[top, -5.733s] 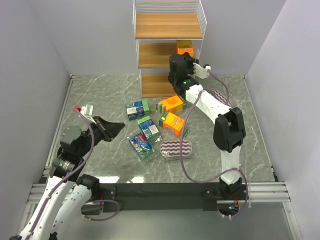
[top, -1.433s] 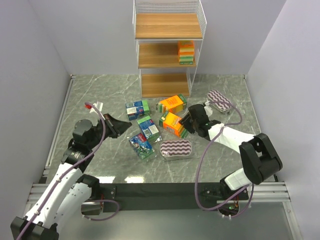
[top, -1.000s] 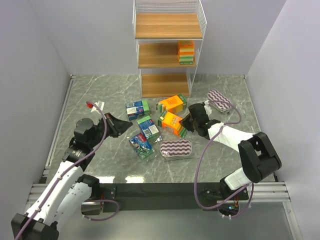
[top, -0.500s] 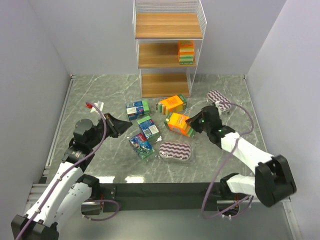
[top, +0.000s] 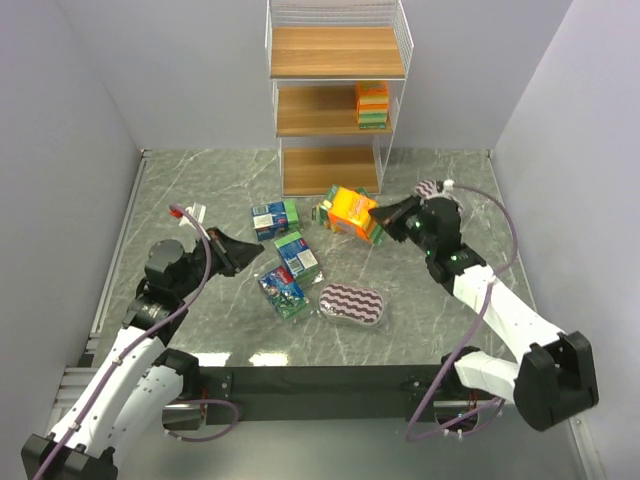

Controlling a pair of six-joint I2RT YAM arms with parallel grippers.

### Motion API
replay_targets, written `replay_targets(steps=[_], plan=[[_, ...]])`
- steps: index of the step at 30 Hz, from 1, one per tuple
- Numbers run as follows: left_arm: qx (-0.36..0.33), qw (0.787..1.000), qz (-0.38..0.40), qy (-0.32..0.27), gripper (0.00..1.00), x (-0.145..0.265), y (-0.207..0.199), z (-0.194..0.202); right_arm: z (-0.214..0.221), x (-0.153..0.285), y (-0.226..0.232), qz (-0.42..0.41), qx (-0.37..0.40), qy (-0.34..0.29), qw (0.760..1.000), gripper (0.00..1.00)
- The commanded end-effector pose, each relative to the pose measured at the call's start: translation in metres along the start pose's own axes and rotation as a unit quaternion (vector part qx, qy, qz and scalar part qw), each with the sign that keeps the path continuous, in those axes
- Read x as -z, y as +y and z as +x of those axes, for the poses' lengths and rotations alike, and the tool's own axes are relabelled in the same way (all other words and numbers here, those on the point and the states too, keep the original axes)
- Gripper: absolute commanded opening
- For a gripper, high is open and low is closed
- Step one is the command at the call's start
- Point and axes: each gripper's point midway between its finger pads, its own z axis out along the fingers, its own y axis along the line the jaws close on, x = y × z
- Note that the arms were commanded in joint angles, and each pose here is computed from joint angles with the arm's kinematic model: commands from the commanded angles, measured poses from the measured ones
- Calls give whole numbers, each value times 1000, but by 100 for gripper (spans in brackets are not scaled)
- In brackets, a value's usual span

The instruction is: Place and organize the cleaning sponges onto the shelf

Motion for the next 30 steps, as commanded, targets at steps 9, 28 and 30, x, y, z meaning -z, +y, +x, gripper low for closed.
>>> replay_targets(steps=[9,28,30], plan=[[-13,1000,8,-22,1,8,-14,-13,-65,-25,139,-143,-54,-76,985,0],[-9,999,22,-31,1,18,-24,-16,-112,-125,180,-92,-129,-160,974,0],[-8,999,20,-31,1,17,-23,-15,-112,-130,183,-94,-134,-171,971,0]])
